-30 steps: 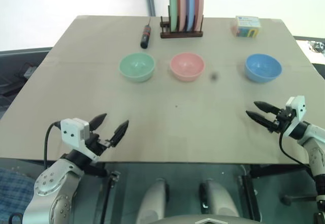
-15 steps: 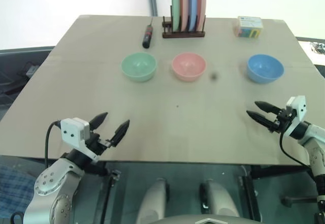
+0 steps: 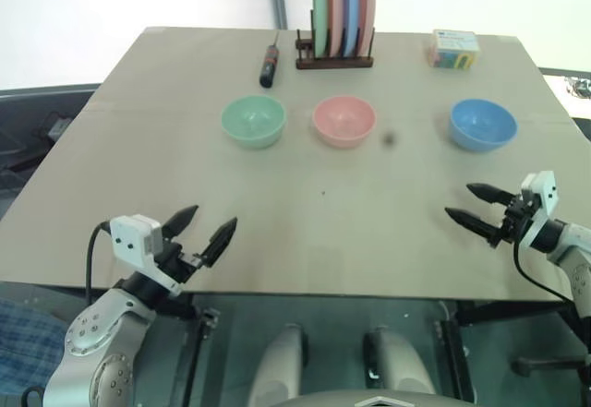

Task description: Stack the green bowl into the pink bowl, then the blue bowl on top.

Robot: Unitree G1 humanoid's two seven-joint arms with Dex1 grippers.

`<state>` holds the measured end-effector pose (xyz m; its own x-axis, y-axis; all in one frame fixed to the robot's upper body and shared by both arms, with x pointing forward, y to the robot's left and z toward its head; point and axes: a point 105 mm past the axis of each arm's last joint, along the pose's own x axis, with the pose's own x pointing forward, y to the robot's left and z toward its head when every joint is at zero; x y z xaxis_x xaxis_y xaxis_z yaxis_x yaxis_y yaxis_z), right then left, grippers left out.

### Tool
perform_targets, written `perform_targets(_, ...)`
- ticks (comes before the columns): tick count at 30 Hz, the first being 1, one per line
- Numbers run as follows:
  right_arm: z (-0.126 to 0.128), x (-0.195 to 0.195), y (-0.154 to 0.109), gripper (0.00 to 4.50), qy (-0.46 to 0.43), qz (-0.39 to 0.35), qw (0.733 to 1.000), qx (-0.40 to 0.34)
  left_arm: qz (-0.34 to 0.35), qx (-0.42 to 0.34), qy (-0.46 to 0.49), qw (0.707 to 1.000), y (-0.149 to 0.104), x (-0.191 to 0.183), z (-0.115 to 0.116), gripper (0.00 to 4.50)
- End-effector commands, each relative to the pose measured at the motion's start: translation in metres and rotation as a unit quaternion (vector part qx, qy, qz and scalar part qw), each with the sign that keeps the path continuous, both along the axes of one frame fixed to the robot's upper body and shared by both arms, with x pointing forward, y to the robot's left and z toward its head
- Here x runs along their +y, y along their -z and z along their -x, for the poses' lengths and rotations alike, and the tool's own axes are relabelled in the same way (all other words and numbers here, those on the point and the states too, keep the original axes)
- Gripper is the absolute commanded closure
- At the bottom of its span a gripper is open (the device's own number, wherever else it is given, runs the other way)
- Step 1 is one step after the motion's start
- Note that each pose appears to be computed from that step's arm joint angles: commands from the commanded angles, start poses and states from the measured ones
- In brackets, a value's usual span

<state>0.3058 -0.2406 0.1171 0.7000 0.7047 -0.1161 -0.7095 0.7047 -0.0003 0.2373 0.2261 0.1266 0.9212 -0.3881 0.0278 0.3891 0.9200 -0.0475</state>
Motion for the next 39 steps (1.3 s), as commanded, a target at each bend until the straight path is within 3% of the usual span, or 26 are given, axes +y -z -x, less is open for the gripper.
perform_targets(1,-0.013,0.011,-0.03,0.02,-0.005,0.047,0.996,-0.077,0.015,-0.049,0.021,0.998,-0.022,-0.01,0.003,0.0)
perform_targets(8,-0.04,0.086,-0.074,0.02,-0.092,0.073,0.98,-0.164,0.094,-0.118,0.061,0.987,-0.058,-0.024,0.003,0.0)
perform_targets(15,-0.059,0.163,-0.072,0.02,-0.225,0.154,0.946,-0.175,0.103,-0.138,0.12,0.978,-0.072,-0.044,0.011,0.0)
perform_targets(17,-0.066,0.179,-0.066,0.02,-0.244,0.181,0.94,-0.154,0.092,-0.133,0.124,0.979,-0.071,-0.047,0.012,0.0)
perform_targets(21,-0.078,0.215,-0.067,0.02,-0.279,0.25,0.907,-0.193,0.067,-0.118,0.138,0.981,-0.063,-0.054,0.018,0.0)
perform_targets(26,-0.097,0.239,-0.079,0.02,-0.265,0.283,0.894,-0.225,0.055,-0.114,0.132,0.983,-0.06,-0.054,0.023,0.0)
perform_targets(31,-0.111,0.25,-0.098,0.02,-0.23,0.273,0.906,-0.228,0.048,-0.113,0.122,0.985,-0.058,-0.053,0.027,0.0)
perform_targets(39,-0.133,0.24,-0.069,0.02,-0.155,0.321,0.924,-0.141,0.04,-0.111,0.114,0.986,-0.055,-0.053,0.028,0.0)
